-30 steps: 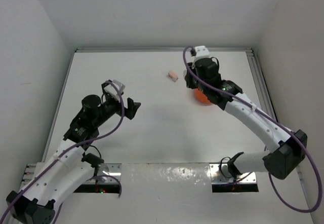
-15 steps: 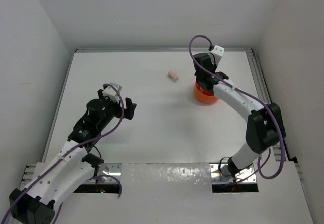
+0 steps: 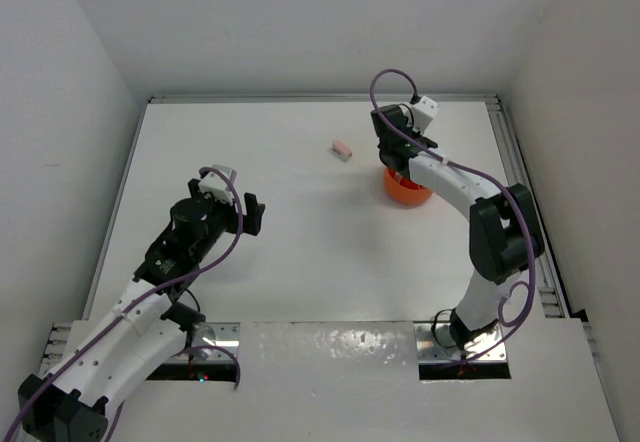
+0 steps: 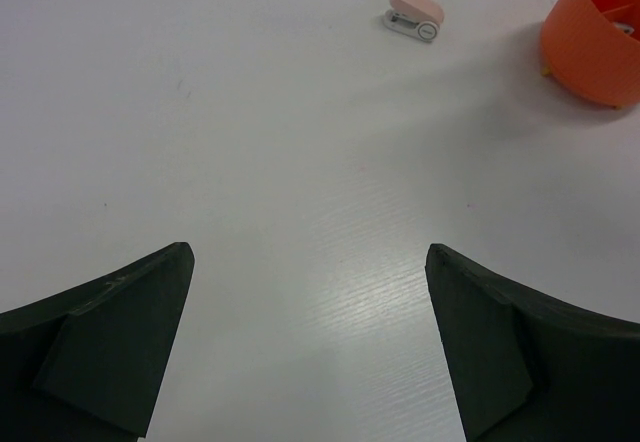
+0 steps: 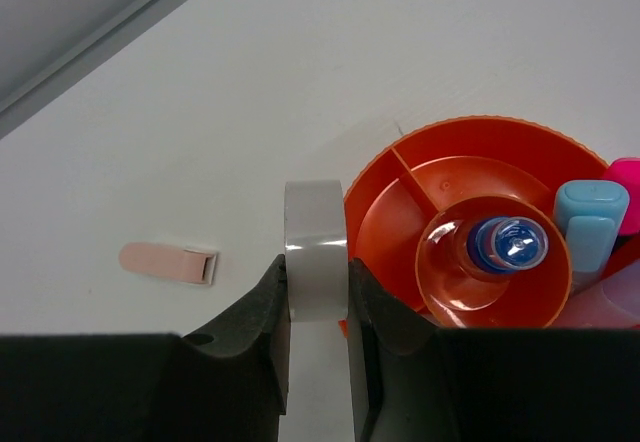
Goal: Sort the stationery into containers
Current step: Place the stationery in the storage box.
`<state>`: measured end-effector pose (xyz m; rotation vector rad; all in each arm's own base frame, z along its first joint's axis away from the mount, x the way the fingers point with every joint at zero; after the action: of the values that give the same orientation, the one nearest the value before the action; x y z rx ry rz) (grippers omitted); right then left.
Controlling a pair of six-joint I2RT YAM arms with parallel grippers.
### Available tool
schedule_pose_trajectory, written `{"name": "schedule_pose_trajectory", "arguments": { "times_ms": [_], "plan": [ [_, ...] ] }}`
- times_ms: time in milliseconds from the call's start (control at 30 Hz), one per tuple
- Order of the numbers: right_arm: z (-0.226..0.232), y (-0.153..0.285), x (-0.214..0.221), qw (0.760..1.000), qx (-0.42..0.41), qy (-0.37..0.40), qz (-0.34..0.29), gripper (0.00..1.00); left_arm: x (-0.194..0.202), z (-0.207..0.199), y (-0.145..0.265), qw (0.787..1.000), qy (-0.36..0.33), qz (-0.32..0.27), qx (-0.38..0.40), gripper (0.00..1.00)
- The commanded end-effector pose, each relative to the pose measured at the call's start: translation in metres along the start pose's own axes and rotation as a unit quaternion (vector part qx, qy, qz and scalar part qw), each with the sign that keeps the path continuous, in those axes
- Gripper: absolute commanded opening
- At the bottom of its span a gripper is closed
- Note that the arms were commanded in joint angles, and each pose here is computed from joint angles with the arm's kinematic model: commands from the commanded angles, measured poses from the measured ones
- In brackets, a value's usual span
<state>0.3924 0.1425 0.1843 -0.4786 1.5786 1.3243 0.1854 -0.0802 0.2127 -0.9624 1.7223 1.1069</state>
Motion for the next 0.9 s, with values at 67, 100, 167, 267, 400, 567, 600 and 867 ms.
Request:
{"name": "schedule_pose_trajectory", "arguments": {
  "times_ms": [67, 100, 167, 267, 400, 567, 600, 867],
  "plan": [
    [-0.001, -0.002, -0.003, 0.999, 0.03, -0.034, -0.022, 0.0, -0.006, 0.002, -0.001, 1.0, 0.01, -0.028, -0.008, 1.0],
    [-0.001, -0.003, -0.001, 0.999, 0.032, -0.033, -0.02, 0.0, -0.005, 0.002, -0.002, 1.0, 0.01, -0.026, -0.008, 1.0],
    [-0.003, -0.004, 0.002, 0.998, 0.044, -0.03, -0.017, 0.0, -0.005, 0.002, -0.002, 1.0, 0.011, -0.025, -0.008, 1.0],
    [-0.006, -0.006, 0.01, 0.998, 0.056, -0.035, -0.008, 0.0, -0.005, 0.002, -0.002, 1.0, 0.011, -0.026, -0.008, 1.0],
    [-0.008, -0.01, 0.022, 0.997, 0.063, -0.031, 0.008, 0.0, -0.006, 0.002, -0.003, 1.0, 0.006, -0.029, -0.01, 1.0],
    [-0.011, -0.01, 0.027, 0.997, 0.073, -0.026, 0.016, 0.0, -0.007, 0.003, -0.003, 0.999, 0.005, -0.031, -0.01, 1.0],
    [-0.011, -0.01, 0.027, 0.997, 0.074, -0.025, 0.015, 0.0, -0.006, 0.003, -0.003, 1.0, 0.005, -0.029, -0.01, 1.0],
    [-0.011, -0.007, 0.031, 0.998, 0.059, -0.01, 0.023, 0.32, -0.005, 0.003, -0.003, 1.0, 0.003, -0.029, -0.007, 1.0]
  ]
}}
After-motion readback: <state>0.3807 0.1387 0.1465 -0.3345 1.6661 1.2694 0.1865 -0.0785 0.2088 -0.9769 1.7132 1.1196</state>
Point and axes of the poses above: each gripper's point midway between its finger pads, its own y axis back along the fingers, its own z axis along the line the jaws close on, x = y × z, the point moved 9 cm from there along y, back along the fingers, and after that the axes turned 10 degrees about y, right-handed, at the moved point
